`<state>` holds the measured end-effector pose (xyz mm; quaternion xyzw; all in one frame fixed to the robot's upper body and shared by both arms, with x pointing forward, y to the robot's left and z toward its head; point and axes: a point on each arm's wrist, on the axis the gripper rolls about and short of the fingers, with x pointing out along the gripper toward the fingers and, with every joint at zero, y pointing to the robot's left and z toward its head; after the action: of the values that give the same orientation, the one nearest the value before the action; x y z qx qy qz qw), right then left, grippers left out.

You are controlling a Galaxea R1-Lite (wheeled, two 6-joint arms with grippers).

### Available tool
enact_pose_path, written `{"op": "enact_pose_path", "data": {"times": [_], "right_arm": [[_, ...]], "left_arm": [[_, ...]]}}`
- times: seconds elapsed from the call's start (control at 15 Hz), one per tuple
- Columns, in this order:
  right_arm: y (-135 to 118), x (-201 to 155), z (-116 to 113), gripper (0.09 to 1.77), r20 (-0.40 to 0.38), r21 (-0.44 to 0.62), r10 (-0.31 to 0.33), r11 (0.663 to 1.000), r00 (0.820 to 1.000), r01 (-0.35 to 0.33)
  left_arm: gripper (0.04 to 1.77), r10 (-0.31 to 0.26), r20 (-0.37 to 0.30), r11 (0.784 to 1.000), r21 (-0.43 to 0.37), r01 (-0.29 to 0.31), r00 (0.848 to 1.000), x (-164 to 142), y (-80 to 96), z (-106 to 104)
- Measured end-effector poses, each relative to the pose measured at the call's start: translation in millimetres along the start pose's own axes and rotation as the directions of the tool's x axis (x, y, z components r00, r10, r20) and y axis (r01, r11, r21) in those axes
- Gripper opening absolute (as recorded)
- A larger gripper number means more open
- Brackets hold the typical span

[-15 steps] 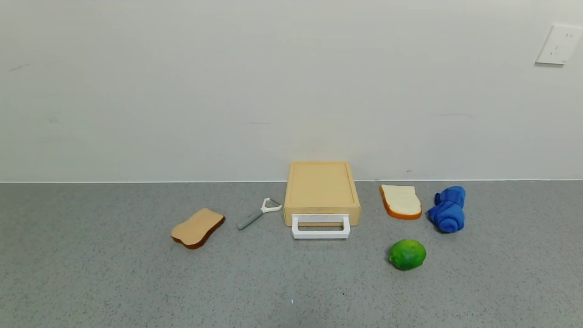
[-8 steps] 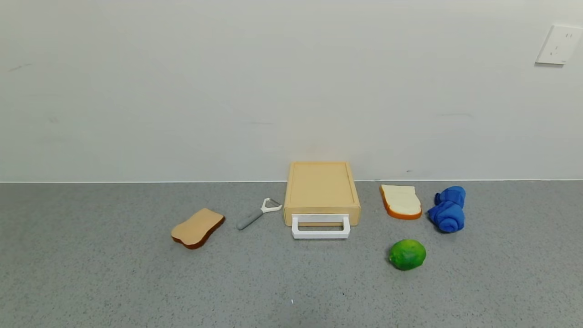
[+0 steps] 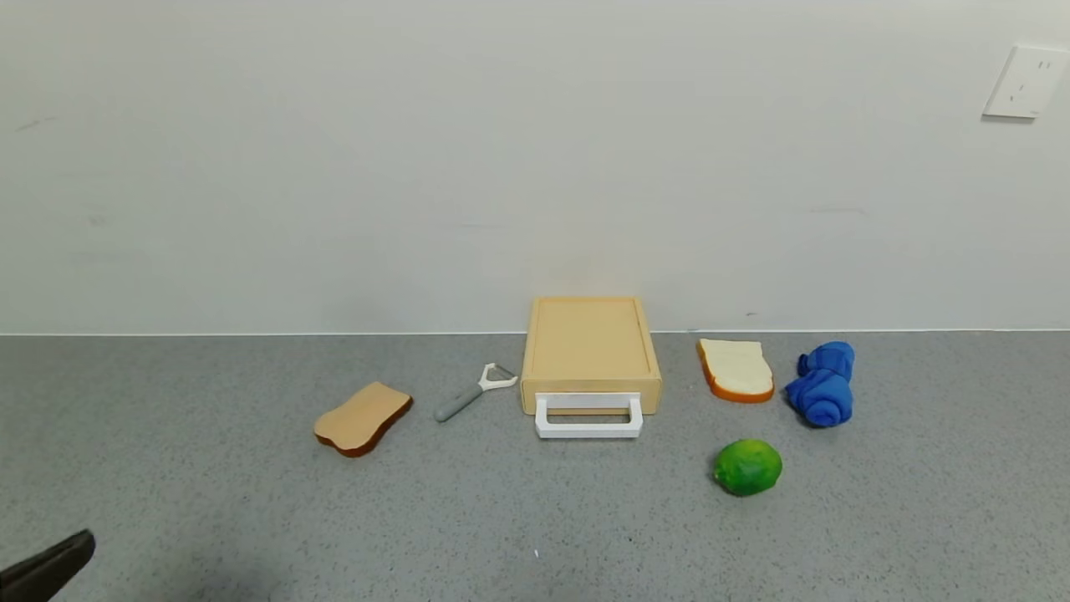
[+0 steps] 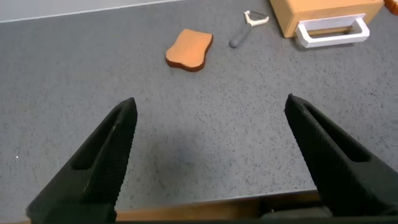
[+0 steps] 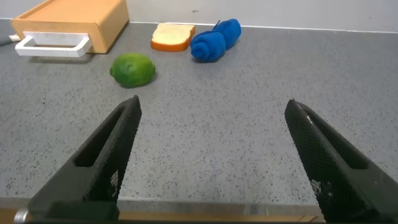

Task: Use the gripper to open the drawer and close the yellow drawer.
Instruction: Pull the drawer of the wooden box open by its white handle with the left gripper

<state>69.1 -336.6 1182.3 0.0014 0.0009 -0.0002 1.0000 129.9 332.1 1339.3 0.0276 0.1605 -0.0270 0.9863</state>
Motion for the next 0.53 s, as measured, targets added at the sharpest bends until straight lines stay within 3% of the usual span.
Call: {"op": "enact_pose_path", "data": {"times": [0.27, 0.53], "right_arm": [[0, 0, 0, 1.70, 0.000, 0.000, 0.000, 1.000, 1.000, 0.000], [0, 0, 0, 1.70, 0.000, 0.000, 0.000, 1.000, 1.000, 0.000]], "left_arm": [[1.72, -0.091, -0.147, 0.995, 0.036, 0.097, 0.985, 46, -4.3, 55], [1.72, -0.188, -0.265, 0.975, 0.065, 0.212, 0.946, 106, -25.3, 89]]}}
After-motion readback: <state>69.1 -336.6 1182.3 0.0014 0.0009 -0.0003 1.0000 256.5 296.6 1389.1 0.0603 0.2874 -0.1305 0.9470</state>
